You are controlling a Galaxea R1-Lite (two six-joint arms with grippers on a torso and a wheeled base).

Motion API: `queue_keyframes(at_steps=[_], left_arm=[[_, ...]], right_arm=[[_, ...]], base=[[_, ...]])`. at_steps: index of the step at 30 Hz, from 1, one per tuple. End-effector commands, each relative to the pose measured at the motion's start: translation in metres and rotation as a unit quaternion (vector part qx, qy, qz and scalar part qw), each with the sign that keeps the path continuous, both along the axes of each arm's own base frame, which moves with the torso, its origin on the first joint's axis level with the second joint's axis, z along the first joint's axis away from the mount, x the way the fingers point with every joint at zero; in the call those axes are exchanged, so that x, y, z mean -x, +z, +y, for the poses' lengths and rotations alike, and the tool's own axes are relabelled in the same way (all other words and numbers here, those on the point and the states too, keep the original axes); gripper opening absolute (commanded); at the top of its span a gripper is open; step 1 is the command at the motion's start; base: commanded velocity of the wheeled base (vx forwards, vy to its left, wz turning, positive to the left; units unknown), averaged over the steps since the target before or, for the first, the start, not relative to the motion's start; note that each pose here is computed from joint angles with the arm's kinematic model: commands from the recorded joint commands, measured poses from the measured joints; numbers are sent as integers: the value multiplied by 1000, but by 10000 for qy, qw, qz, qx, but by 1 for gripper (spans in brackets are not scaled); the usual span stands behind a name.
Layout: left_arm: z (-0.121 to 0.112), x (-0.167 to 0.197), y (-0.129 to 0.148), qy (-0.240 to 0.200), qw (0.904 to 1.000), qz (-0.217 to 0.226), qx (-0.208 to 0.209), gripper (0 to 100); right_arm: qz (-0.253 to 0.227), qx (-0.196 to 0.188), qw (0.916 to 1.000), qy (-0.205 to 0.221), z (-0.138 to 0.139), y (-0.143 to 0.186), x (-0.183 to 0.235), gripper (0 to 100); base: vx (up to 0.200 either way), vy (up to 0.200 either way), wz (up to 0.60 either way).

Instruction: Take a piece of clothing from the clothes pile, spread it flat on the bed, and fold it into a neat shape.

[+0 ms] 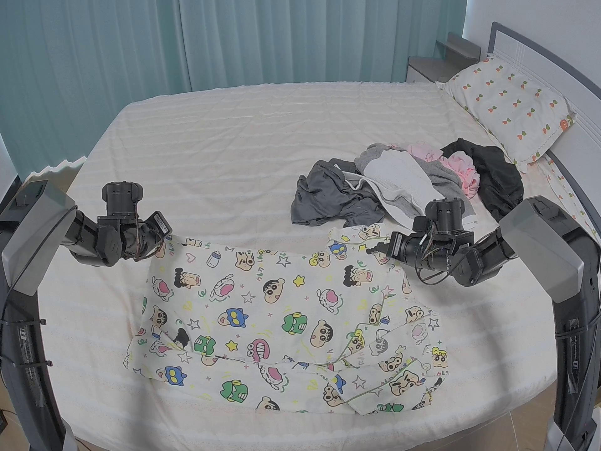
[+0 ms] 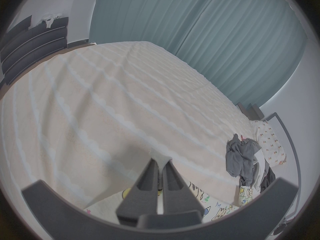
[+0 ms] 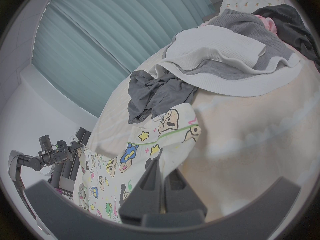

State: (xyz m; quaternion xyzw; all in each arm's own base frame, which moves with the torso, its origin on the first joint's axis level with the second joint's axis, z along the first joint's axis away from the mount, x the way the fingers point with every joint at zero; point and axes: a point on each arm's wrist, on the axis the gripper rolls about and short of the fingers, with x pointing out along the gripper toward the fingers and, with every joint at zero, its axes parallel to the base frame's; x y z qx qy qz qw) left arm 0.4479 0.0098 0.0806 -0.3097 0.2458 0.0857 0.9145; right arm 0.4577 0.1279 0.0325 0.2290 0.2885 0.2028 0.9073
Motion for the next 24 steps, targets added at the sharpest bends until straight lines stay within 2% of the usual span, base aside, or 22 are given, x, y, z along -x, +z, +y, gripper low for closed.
queue_keyframes(at_steps=[1, 17, 24], left_arm=[[1, 5, 1, 8, 10000, 35, -13, 0], [5, 33, 12, -112, 9998, 156, -87, 0], [8, 59, 17, -405, 9983, 229, -350, 0]], right_arm=[[-43, -66, 9999, 62, -7, 11, 9, 0], [-62, -302, 9977, 611, -13, 23, 42, 0], [7, -423, 9945, 958, -17, 25, 74, 0]], base=[[0, 0, 0], [0, 0, 0], [0, 0, 0]])
